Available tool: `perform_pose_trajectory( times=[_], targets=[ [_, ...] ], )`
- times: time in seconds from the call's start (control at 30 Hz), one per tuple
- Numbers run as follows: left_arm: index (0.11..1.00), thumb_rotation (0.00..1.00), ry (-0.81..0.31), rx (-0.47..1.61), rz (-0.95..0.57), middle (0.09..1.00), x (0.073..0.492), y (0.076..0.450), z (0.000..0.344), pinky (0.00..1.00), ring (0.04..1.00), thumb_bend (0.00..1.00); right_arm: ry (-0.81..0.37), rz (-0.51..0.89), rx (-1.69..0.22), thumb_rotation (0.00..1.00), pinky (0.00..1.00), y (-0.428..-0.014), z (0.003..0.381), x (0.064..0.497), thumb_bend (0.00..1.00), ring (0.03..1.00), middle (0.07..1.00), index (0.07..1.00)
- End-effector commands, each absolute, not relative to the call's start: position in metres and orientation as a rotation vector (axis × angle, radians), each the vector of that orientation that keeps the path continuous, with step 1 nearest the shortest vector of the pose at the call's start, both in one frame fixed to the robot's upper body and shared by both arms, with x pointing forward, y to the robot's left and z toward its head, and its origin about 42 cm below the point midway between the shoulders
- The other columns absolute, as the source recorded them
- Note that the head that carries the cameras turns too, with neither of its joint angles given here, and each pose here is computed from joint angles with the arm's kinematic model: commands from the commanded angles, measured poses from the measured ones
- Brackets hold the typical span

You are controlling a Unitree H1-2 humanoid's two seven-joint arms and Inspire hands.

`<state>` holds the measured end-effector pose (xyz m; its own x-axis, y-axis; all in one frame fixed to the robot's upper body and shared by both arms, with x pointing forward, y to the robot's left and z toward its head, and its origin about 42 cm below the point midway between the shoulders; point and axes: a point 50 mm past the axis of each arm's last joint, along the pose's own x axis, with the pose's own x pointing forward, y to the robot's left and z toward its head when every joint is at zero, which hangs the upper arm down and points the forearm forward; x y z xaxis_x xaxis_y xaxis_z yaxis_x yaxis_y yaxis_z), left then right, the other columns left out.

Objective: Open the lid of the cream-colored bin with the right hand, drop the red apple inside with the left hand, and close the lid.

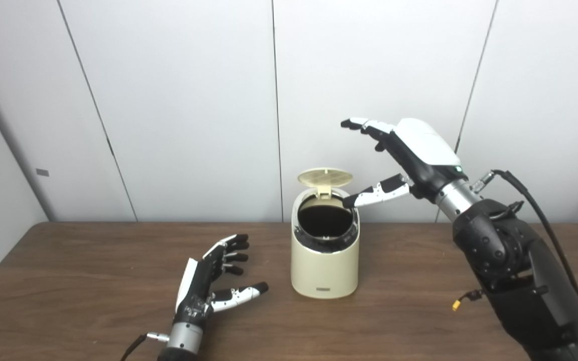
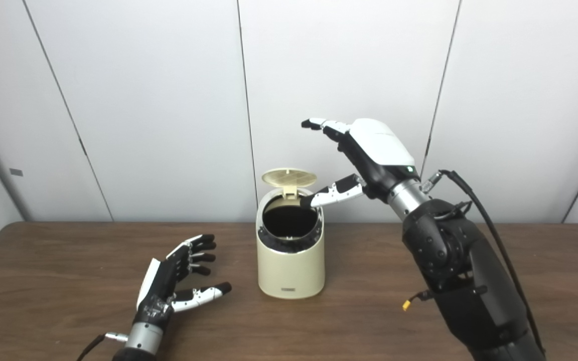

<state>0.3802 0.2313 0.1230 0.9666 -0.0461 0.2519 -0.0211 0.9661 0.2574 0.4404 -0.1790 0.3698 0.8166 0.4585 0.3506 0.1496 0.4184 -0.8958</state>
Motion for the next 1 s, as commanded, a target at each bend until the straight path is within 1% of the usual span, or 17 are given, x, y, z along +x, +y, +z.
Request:
perform_pose_trajectory(
  times=[0.0,0.07,0.13,0.23,0.33,0.37,0.4,0.47,0.53,0.63,0.77,0.87,0.97],
  targets=[
    [0.798,0.04,-0.241,0.260,0.003,0.772,0.379,0.233,0.114,0.62,0.722,0.77,-0.671,0.172,-1.184,0.40,0.66,-0.177,0.403,0.443,0.75,0.847,0.855,0.857],
    [0.797,0.03,-0.239,0.255,0.003,0.774,0.380,0.232,0.114,0.62,0.719,0.78,-0.653,0.187,-1.208,0.43,0.77,-0.172,0.407,0.445,0.73,0.894,0.859,0.870],
    [0.796,0.02,-0.240,0.253,0.004,0.776,0.380,0.231,0.115,0.61,0.713,0.78,-0.649,0.199,-1.225,0.45,0.80,-0.167,0.409,0.448,0.74,0.914,0.846,0.864],
    [0.797,0.02,-0.240,0.255,0.001,0.777,0.381,0.230,0.115,0.61,0.710,0.79,-0.650,0.216,-1.230,0.46,0.80,-0.161,0.408,0.453,0.74,0.920,0.842,0.860],
    [0.796,0.02,-0.240,0.266,-0.013,0.774,0.383,0.228,0.117,0.61,0.714,0.78,-0.656,0.239,-1.225,0.49,0.76,-0.154,0.403,0.457,0.73,0.937,0.847,0.851],
    [0.793,0.01,-0.239,0.270,-0.015,0.773,0.383,0.228,0.117,0.61,0.716,0.79,-0.660,0.247,-1.223,0.51,0.77,-0.151,0.400,0.457,0.73,0.939,0.847,0.846],
    [0.789,0.01,-0.239,0.272,-0.016,0.772,0.383,0.227,0.117,0.61,0.720,0.80,-0.664,0.252,-1.222,0.52,0.79,-0.149,0.399,0.457,0.73,0.944,0.843,0.843],
    [0.787,0.00,-0.240,0.269,-0.017,0.771,0.383,0.226,0.118,0.61,0.722,0.80,-0.678,0.264,-1.218,0.53,0.82,-0.147,0.395,0.457,0.73,0.944,0.837,0.839],
    [0.787,0.00,-0.244,0.266,-0.016,0.768,0.382,0.225,0.120,0.61,0.721,0.79,-0.686,0.276,-1.216,0.52,0.86,-0.146,0.390,0.456,0.73,0.938,0.823,0.820],
    [0.784,0.02,-0.249,0.267,-0.011,0.765,0.382,0.224,0.121,0.61,0.721,0.80,-0.679,0.293,-1.215,0.51,0.84,-0.144,0.383,0.454,0.73,0.939,0.814,0.803],
    [0.792,0.04,-0.251,0.273,-0.009,0.774,0.380,0.223,0.122,0.62,0.722,0.80,-0.674,0.318,-1.231,0.51,0.86,-0.144,0.378,0.451,0.71,0.940,0.814,0.809],
    [0.791,0.04,-0.248,0.266,-0.010,0.773,0.381,0.223,0.123,0.63,0.727,0.80,-0.666,0.346,-1.231,0.48,0.87,-0.145,0.375,0.449,0.70,0.935,0.817,0.797],
    [0.787,0.04,-0.250,0.262,-0.006,0.768,0.381,0.223,0.123,0.62,0.723,0.80,-0.676,0.362,-1.210,0.45,0.85,-0.148,0.372,0.447,0.69,0.911,0.787,0.768]
  ],
)
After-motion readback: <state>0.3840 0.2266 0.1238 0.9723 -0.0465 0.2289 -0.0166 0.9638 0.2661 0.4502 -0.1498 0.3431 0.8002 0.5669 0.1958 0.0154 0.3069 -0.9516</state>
